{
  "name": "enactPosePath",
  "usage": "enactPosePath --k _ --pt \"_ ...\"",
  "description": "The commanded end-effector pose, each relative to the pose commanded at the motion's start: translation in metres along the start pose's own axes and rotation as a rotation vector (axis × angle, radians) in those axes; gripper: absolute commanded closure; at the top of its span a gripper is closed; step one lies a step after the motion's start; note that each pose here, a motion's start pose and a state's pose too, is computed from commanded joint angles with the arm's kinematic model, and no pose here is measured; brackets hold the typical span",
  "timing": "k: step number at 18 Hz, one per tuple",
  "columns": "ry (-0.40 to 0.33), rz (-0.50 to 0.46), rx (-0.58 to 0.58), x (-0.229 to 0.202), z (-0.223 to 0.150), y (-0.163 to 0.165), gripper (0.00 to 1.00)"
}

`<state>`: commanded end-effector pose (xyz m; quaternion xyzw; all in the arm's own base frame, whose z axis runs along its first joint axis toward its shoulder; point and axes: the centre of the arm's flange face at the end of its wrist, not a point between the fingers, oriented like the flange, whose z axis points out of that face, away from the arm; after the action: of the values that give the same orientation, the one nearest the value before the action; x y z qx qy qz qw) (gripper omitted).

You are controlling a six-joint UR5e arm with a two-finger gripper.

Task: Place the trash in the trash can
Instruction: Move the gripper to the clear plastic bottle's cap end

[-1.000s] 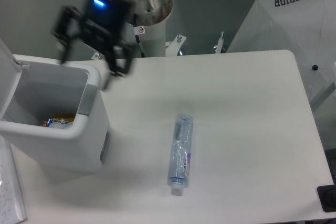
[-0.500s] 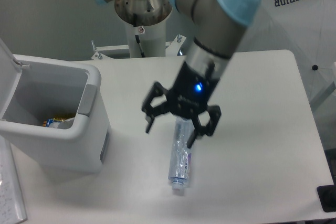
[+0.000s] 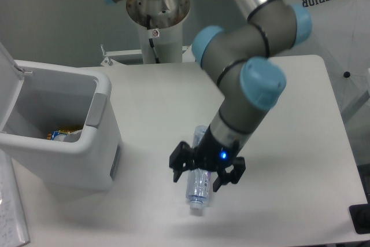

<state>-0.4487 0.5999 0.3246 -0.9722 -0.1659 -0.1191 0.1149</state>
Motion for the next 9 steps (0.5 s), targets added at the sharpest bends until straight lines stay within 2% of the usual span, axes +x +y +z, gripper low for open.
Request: enactPosePath --k 9 --pt "-0.165 0.057 -0.221 0.005 0.079 -0.011 0.0"
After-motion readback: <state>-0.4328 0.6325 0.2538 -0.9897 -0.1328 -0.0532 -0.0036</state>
